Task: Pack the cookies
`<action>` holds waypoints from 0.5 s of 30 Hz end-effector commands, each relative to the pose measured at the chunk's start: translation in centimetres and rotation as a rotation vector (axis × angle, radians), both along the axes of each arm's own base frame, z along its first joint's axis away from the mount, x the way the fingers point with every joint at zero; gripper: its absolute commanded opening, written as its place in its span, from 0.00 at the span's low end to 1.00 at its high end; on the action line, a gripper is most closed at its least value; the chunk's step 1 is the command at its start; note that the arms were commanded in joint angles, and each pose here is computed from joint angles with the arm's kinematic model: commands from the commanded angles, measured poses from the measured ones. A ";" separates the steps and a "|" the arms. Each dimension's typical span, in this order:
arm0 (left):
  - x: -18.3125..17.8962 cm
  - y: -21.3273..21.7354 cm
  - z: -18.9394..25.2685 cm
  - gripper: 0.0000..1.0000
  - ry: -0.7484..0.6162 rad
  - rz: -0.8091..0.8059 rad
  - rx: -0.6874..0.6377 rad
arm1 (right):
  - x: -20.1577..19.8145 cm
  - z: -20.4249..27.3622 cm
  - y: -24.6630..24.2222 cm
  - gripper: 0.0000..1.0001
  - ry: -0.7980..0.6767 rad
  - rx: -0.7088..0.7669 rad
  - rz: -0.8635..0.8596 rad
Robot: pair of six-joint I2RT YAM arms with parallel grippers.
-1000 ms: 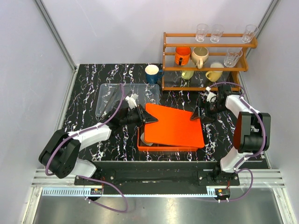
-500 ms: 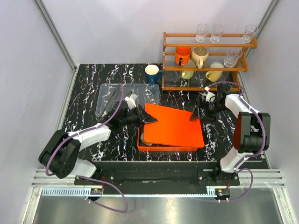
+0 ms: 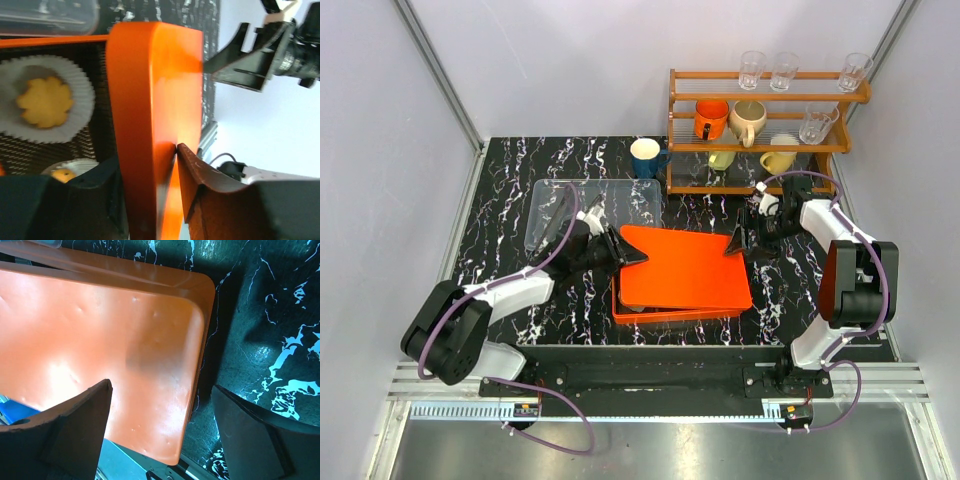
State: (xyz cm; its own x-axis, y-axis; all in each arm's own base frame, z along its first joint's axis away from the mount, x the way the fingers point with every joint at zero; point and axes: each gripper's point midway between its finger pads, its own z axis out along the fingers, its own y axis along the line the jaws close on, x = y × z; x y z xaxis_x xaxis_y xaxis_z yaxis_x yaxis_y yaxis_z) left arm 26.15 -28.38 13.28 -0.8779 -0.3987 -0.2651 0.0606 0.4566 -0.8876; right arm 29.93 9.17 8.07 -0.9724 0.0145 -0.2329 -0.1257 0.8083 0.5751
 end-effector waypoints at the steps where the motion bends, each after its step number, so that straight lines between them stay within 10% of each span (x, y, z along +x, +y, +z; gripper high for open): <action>1: 1.8 1.9 -1.7 0.43 -0.039 0.100 0.090 | 1.0 1.3 0.3 0.88 -0.063 0.002 0.023; 15: 2.0 2.4 -2.1 0.58 -0.051 0.113 0.124 | 1.3 0.7 0.5 0.88 -0.065 -0.014 0.032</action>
State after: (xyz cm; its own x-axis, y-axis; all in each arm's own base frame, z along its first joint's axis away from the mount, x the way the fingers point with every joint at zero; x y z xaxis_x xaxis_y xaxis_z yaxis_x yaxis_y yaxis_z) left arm 26.90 -26.31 10.12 -0.8493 -0.4343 -0.3001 0.0020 0.5659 -0.8245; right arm 29.89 9.56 8.06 -0.9716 0.0008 -0.2368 -0.1391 0.8073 0.5736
